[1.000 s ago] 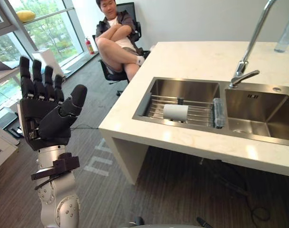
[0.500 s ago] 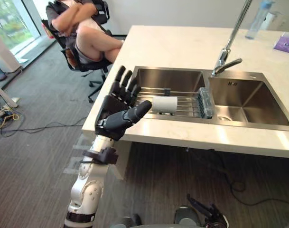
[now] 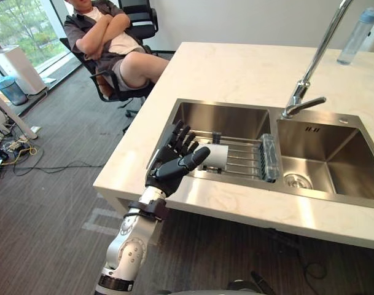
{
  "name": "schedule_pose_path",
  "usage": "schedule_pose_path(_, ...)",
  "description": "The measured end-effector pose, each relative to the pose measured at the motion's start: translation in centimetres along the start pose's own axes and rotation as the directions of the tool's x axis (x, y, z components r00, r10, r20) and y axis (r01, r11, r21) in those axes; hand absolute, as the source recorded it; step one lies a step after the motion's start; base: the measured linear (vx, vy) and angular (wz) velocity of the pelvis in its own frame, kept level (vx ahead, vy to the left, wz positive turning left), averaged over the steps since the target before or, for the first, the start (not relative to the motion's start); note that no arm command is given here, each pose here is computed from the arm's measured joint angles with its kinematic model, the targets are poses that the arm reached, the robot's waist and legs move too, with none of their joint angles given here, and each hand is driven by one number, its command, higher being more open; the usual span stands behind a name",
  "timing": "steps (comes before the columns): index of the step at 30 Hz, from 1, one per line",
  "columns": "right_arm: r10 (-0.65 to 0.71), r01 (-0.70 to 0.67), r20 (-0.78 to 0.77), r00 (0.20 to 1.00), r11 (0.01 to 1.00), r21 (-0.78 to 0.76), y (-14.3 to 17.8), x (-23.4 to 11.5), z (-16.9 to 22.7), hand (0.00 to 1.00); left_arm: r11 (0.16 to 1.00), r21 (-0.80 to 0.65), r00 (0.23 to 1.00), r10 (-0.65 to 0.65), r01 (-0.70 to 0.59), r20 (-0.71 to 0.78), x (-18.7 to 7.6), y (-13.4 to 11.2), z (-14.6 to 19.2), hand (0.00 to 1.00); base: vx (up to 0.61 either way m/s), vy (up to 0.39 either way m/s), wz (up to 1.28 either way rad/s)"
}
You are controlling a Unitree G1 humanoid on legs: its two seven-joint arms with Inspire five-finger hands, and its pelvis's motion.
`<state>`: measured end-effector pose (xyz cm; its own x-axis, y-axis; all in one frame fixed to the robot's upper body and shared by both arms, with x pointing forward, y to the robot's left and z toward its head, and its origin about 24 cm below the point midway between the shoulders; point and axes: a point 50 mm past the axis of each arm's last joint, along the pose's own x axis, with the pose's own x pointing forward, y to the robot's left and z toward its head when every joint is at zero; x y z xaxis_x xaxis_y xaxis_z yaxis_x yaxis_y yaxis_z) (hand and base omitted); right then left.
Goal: Walk over to the sink, pick up the cup, carry it to the dishwasher, place the cup inside the dishwasher, then close the dishwasher door
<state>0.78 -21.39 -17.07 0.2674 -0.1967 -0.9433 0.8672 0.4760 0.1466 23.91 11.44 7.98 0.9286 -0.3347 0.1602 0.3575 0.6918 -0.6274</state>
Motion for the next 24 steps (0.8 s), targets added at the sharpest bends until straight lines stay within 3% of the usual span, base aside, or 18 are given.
schedule_pose_path(10, -0.019, 0.020, -0.038, 0.999, 1.000, 0.009, -1.2, -0.2, 0.0, 1.00, 0.994, 0.035, 0.991, 0.105, -0.108, 0.077, -1.6, 0.6, 0.6, 1.00, -0.08, -0.028, 0.08)
schedule_pose_path(24, -0.019, 0.019, -0.026, 0.999, 0.999, 0.025, -0.7, 0.0, 0.0, 1.00, 0.999, 0.050, 0.997, 0.012, -0.016, 0.080, -0.9, -0.4, 1.2, 1.00, -0.01, 0.039, -0.02)
